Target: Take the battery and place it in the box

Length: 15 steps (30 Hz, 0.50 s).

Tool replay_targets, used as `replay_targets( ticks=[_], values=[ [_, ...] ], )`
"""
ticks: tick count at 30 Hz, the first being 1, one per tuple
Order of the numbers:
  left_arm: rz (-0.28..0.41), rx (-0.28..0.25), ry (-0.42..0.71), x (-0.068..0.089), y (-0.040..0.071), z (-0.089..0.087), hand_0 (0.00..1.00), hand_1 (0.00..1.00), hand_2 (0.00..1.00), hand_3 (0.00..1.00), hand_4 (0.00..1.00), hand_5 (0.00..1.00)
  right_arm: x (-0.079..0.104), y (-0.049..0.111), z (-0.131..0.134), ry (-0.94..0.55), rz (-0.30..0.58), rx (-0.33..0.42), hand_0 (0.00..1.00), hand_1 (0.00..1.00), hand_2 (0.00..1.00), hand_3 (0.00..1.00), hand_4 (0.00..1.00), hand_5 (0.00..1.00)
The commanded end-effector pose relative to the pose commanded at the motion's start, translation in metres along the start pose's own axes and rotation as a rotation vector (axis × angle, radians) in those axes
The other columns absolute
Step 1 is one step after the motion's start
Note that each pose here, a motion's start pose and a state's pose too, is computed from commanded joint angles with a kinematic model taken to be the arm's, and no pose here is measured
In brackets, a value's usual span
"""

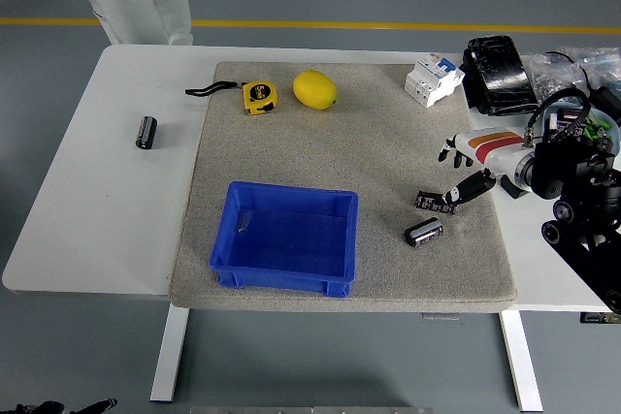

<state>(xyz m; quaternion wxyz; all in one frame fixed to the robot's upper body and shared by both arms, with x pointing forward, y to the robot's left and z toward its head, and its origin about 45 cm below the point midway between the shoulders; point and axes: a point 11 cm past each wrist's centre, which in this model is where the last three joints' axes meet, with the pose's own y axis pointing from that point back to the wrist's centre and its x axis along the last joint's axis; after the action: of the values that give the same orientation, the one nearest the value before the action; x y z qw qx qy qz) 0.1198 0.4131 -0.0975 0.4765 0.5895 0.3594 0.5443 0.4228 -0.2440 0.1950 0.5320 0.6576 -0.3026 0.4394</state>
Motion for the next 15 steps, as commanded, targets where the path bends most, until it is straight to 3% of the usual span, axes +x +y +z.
replay_targets(
  ticks=[15],
  values=[
    [0.001, 0.004, -0.005, 0.001, 0.0, -0.001, 0.805, 0.827, 0.853, 0.7, 0.772, 0.67, -0.004, 0.0, -0.017, 0.0, -0.008, 0.023, 0.401, 0.508, 0.536, 0.67, 0.998, 0.558]
  ],
)
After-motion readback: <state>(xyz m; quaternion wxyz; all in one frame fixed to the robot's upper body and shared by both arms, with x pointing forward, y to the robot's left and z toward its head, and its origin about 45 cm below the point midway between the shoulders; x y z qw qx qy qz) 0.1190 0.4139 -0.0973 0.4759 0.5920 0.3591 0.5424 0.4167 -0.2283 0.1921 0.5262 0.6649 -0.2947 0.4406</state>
